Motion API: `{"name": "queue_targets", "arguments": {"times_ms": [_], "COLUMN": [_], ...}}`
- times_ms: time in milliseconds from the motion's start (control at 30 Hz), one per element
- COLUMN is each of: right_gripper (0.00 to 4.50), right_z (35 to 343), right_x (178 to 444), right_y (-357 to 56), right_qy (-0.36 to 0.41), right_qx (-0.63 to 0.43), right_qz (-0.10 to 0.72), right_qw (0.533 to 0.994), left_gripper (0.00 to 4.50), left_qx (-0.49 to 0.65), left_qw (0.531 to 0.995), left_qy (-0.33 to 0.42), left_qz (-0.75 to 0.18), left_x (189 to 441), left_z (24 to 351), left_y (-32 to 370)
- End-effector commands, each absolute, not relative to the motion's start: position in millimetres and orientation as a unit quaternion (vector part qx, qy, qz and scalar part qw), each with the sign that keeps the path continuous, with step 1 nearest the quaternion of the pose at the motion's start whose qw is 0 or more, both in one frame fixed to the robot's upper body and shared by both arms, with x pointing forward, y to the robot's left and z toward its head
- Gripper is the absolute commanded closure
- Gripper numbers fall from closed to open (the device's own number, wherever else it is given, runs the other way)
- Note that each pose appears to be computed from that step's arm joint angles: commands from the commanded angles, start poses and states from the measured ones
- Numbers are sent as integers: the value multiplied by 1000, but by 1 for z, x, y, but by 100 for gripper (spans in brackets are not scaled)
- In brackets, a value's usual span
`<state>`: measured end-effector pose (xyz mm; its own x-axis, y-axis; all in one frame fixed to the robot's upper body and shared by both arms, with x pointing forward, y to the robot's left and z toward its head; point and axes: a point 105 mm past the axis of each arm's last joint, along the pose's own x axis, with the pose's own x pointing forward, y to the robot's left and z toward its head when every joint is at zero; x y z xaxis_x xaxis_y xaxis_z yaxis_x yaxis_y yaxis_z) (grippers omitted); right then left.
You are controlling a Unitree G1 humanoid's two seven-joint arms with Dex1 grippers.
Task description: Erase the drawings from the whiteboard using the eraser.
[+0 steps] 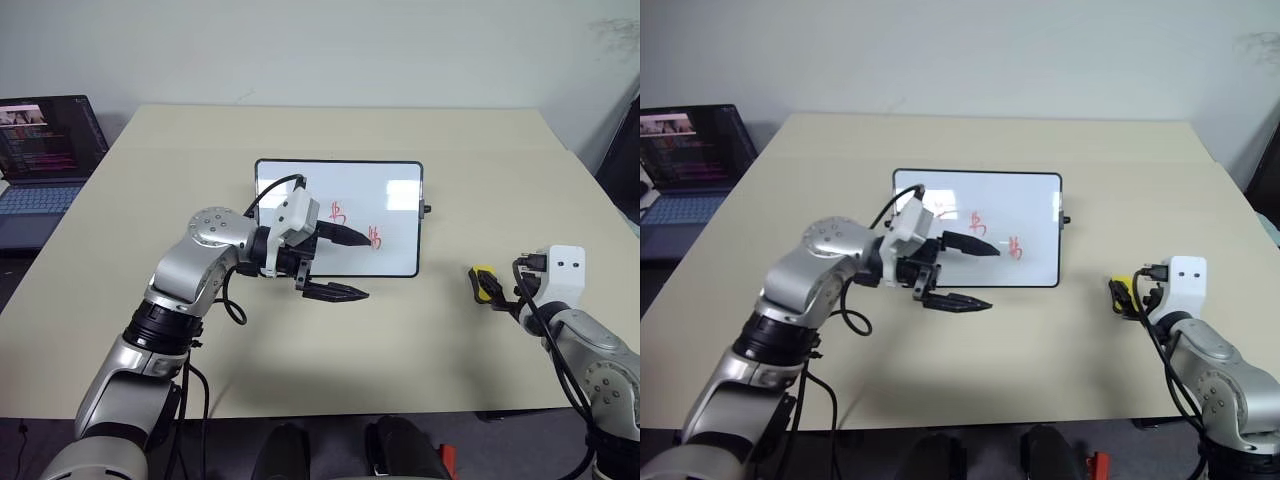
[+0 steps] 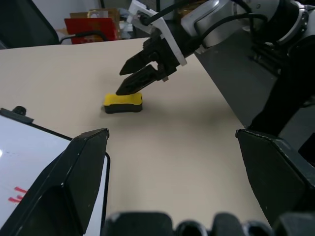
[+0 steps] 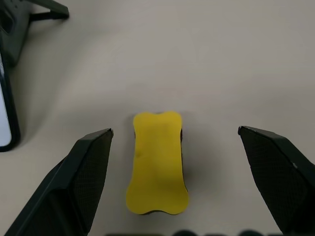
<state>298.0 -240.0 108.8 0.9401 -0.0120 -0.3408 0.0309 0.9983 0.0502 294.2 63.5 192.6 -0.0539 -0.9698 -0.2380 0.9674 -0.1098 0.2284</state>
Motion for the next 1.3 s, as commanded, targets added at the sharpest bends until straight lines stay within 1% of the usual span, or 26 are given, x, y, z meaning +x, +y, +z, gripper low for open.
{"name": "queue_targets", "arguments": {"times_ms": [33,367,867,1100,1200,1233,1267,1300], "right_gripper": [4,4,4,4,58,88,88,111], "right_z": [120,116,98,95,93,93,93,93], "right_x": [309,323,324,326,327,327,327,328], "right_y": [-237,-240,-239,-246,-246,-246,-246,-247], "right_qy": [144,147,178,183,184,184,183,182], "right_qx": [14,5,4,6,16,21,23,24], "right_qz": [-4,2,13,8,7,6,4,3], "right_qw": [989,989,984,983,983,983,983,983], "left_gripper": [0,0,0,0,0,0,0,0], "left_qx": [190,197,200,198,197,197,196,196], "left_qw": [653,656,667,673,676,676,677,678], "left_qy": [-30,-33,-34,-35,-36,-36,-36,-36], "left_qz": [-733,-728,-717,-712,-709,-709,-708,-708], "left_x": [290,293,293,293,293,293,293,293], "left_z": [204,205,204,205,205,205,205,205], "left_y": [58,57,59,60,60,60,60,60]}}
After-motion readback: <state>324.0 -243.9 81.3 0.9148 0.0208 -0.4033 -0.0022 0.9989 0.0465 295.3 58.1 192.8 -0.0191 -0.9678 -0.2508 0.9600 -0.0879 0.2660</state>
